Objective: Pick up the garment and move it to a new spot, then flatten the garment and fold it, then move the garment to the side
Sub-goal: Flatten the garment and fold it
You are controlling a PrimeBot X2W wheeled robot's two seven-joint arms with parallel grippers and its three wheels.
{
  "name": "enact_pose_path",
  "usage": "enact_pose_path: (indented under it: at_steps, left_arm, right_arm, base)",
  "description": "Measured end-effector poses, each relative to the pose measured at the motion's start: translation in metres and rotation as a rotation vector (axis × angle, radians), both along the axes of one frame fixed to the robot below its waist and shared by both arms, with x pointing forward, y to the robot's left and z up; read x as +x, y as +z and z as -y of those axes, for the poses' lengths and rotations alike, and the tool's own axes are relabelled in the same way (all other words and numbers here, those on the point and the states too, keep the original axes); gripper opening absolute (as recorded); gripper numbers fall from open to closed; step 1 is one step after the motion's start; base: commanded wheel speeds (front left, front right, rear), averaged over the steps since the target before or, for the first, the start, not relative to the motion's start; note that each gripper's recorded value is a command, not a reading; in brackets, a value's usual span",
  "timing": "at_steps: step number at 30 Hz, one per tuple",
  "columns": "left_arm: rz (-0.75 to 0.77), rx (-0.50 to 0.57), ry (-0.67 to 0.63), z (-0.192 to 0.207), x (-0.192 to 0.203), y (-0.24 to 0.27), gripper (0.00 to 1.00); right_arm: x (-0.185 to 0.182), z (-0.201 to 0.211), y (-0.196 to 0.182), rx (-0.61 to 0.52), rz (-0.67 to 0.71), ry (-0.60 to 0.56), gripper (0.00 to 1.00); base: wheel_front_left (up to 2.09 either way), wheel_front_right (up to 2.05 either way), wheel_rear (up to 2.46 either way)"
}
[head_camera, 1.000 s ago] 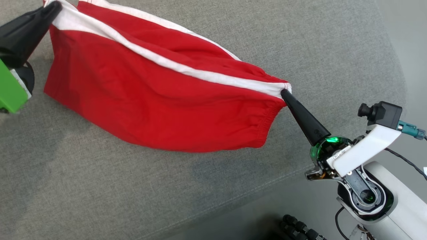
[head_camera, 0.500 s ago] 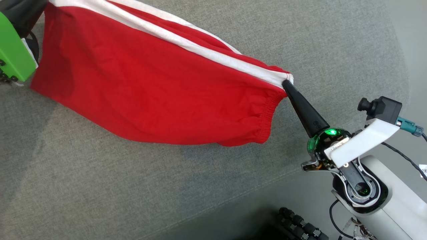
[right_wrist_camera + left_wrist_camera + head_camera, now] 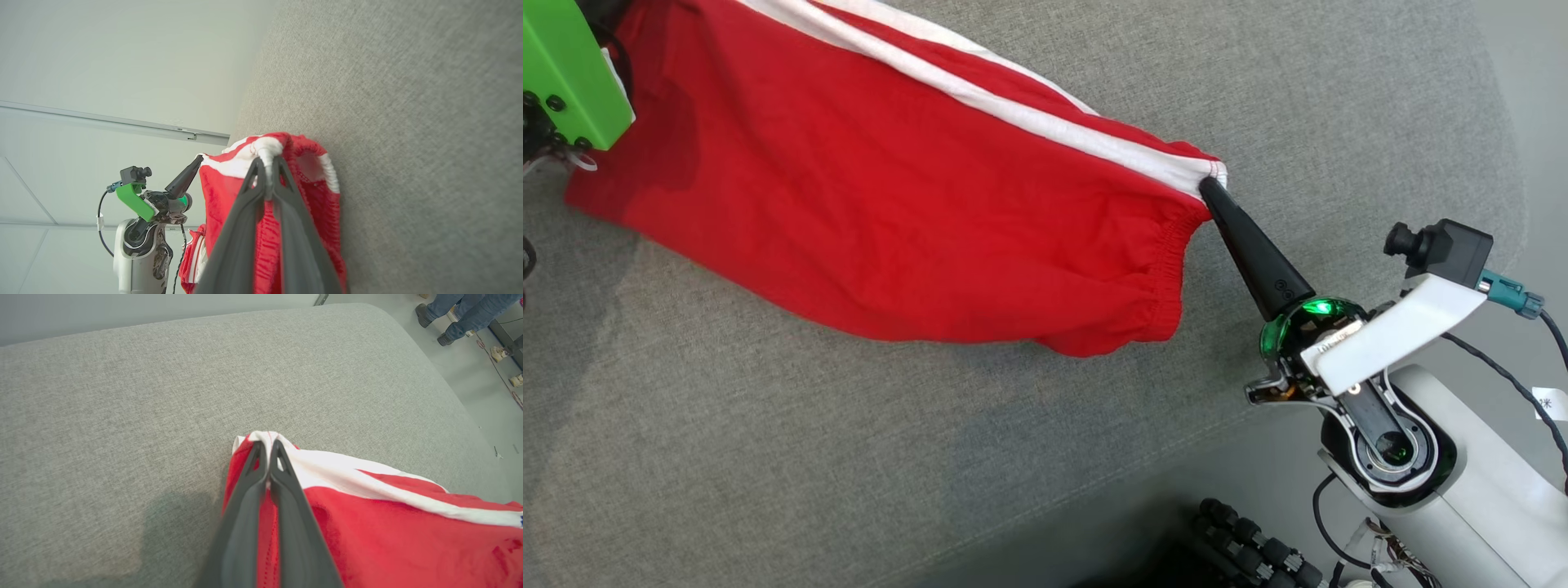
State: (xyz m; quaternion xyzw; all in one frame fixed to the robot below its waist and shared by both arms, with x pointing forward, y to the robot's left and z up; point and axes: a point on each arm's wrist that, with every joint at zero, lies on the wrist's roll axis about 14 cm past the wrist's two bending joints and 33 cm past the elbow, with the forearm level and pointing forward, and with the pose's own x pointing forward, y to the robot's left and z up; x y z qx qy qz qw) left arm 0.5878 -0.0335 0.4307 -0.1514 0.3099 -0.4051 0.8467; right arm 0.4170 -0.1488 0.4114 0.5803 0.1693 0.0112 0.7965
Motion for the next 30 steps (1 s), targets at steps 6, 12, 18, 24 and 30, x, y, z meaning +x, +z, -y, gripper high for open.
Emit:
enact_pose_path:
  at_steps: [6, 12, 18, 24, 30]
  left_arm:
    - [0.001, 0.001, -0.001, 0.004, 0.004, 0.0, 0.0]
    - [-0.001, 0.047, 0.002, 0.004, 0.007, -0.011, 0.15]
    - [-0.023, 0.063, 0.008, 0.005, 0.007, -0.02, 1.0]
    - [0.001, 0.038, 0.02, 0.009, 0.008, -0.011, 1.0]
    - [0.064, -0.045, -0.005, 0.027, 0.001, 0.019, 1.0]
  right_arm:
    - [-0.001, 0.002, -0.002, -0.004, -0.006, -0.01, 0.0]
    - [0.0, 0.007, -0.005, -0.007, -0.009, -0.043, 0.3]
    - [0.0, 0.009, -0.009, -0.024, -0.019, -0.045, 1.0]
    - [0.0, 0.012, -0.006, -0.034, -0.008, -0.051, 1.0]
    - [-0.002, 0.014, 0.003, -0.057, 0.018, -0.049, 1.0]
  base:
    - [0.0, 0.0, 0.0]
    - [0.0, 0.0, 0.0]
    - [0.0, 0.0, 0.0]
    - [0.0, 0.0, 0.0]
    - [0.0, 0.0, 0.0]
